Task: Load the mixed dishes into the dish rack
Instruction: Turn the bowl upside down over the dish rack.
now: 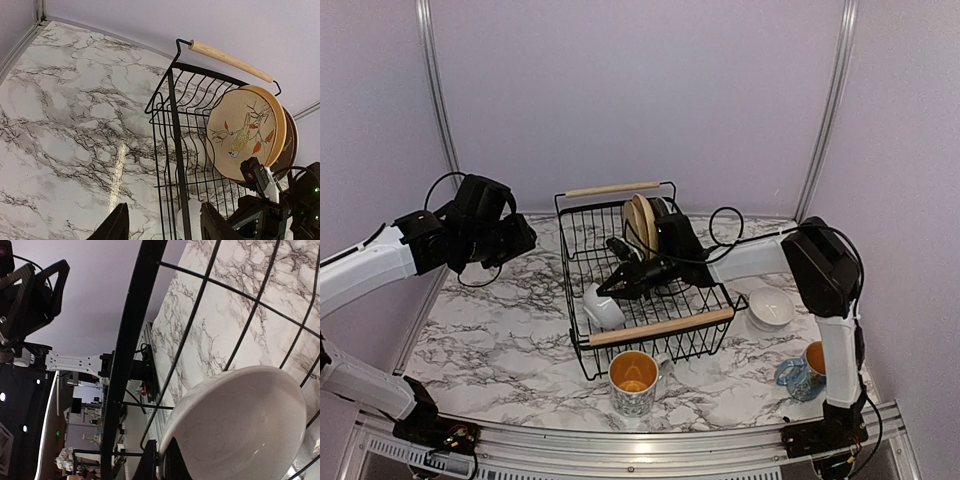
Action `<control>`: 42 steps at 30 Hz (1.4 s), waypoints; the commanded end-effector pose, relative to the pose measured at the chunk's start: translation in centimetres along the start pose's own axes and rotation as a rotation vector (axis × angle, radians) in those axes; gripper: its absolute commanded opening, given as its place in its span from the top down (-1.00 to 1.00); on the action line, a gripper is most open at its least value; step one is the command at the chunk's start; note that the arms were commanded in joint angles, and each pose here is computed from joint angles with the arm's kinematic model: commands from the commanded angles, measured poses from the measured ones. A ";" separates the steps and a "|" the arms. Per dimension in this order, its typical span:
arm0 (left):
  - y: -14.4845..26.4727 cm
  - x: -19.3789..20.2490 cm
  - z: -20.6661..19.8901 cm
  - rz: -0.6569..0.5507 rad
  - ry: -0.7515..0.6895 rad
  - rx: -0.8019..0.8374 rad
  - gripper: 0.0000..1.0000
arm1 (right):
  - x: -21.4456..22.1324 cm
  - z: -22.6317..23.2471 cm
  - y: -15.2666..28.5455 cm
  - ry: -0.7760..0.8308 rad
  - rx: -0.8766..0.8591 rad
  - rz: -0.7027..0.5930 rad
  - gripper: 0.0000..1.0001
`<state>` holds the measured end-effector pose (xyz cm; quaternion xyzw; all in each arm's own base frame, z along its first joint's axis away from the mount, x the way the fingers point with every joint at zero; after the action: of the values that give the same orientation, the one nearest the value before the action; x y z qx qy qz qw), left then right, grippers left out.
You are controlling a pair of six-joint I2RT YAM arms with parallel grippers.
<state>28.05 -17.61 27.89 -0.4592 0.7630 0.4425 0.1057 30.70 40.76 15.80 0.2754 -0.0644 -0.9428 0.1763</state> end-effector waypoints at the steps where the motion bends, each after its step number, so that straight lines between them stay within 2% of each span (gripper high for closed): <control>1: 0.5 -0.8 -0.1 -0.030 -0.016 -0.035 -0.01 | -3.8 3.9 1.1 -0.008 -0.178 -0.164 1.00; 8: -0.2 -0.6 -0.4 -0.017 -0.025 -0.043 -0.01 | -1.8 1.5 0.9 -0.148 -0.157 -0.193 1.00; 18: -0.3 -0.5 -0.2 -0.018 -0.029 -0.045 -0.01 | -0.5 -1.3 0.0 -0.273 -0.028 -0.165 1.00; 23: 0.0 -0.7 -0.2 -0.031 -0.035 -0.042 -0.01 | -0.4 -2.2 -0.4 -0.269 0.079 -0.145 1.00; 31: 0.2 -0.5 0.3 -0.034 -0.026 -0.034 -0.01 | -0.1 -2.4 -1.1 -0.293 0.092 -0.150 1.00; 38: 0.1 -0.6 0.2 -0.042 -0.024 -0.032 -0.02 | 1.0 -4.4 -0.2 -0.416 0.179 -0.153 0.94; 42: -0.1 -0.5 0.1 -0.037 -0.027 -0.032 -0.02 | 1.9 -5.1 0.3 -0.470 0.223 -0.138 0.80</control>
<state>28.43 -17.39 27.87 -0.4655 0.7476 0.4607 0.1102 32.42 41.10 15.16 0.1555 -0.0989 -0.9805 0.0685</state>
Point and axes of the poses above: each gripper's point midway between its finger pads, its own y axis back along the fingers, its own z axis along the line the jaws close on, x = y × z, the point moved 6 cm from there along y, back along the fingers, and after that the axes turned 13 degrees about y, right-handed, at the moved point
